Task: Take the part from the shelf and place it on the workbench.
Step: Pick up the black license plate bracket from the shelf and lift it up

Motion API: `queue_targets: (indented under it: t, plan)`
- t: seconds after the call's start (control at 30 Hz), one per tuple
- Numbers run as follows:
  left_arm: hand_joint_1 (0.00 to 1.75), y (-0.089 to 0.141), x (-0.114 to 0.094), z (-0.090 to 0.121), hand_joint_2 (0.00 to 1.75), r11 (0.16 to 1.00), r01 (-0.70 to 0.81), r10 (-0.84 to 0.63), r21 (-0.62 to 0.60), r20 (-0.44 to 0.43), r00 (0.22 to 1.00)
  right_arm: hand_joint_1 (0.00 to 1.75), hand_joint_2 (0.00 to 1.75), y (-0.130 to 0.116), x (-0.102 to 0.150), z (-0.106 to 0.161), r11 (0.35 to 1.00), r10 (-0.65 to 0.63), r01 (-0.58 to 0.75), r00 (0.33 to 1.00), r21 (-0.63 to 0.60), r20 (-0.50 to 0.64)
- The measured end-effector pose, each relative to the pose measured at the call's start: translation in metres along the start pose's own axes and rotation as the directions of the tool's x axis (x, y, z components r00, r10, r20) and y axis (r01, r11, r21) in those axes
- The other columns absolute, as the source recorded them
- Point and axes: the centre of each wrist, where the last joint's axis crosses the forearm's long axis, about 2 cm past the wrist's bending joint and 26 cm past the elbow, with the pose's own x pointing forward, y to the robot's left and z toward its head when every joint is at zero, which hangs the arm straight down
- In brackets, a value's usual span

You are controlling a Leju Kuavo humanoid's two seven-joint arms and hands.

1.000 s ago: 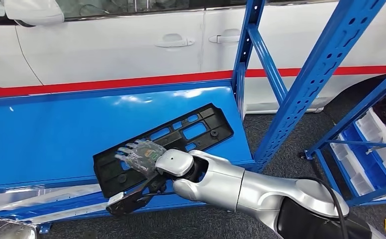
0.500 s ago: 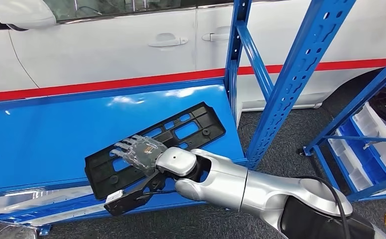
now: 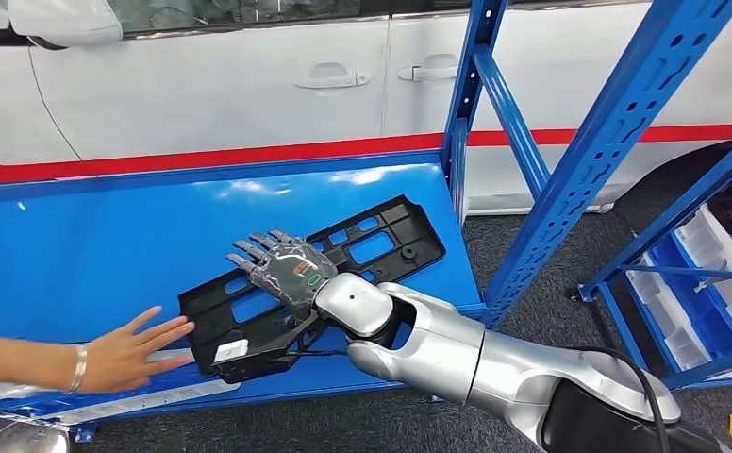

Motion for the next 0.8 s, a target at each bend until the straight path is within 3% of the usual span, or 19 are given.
queue_targets:
  t: [0.8]
  plan:
    - [0.0,0.0003,0.002,-0.0011,0.0,1.0,-0.001,0.001,-0.001,0.008,1.0,0.0,1.75,-0.0073,-0.0065,0.0035,0.997,-0.026,0.025,0.999,-0.067,-0.025]
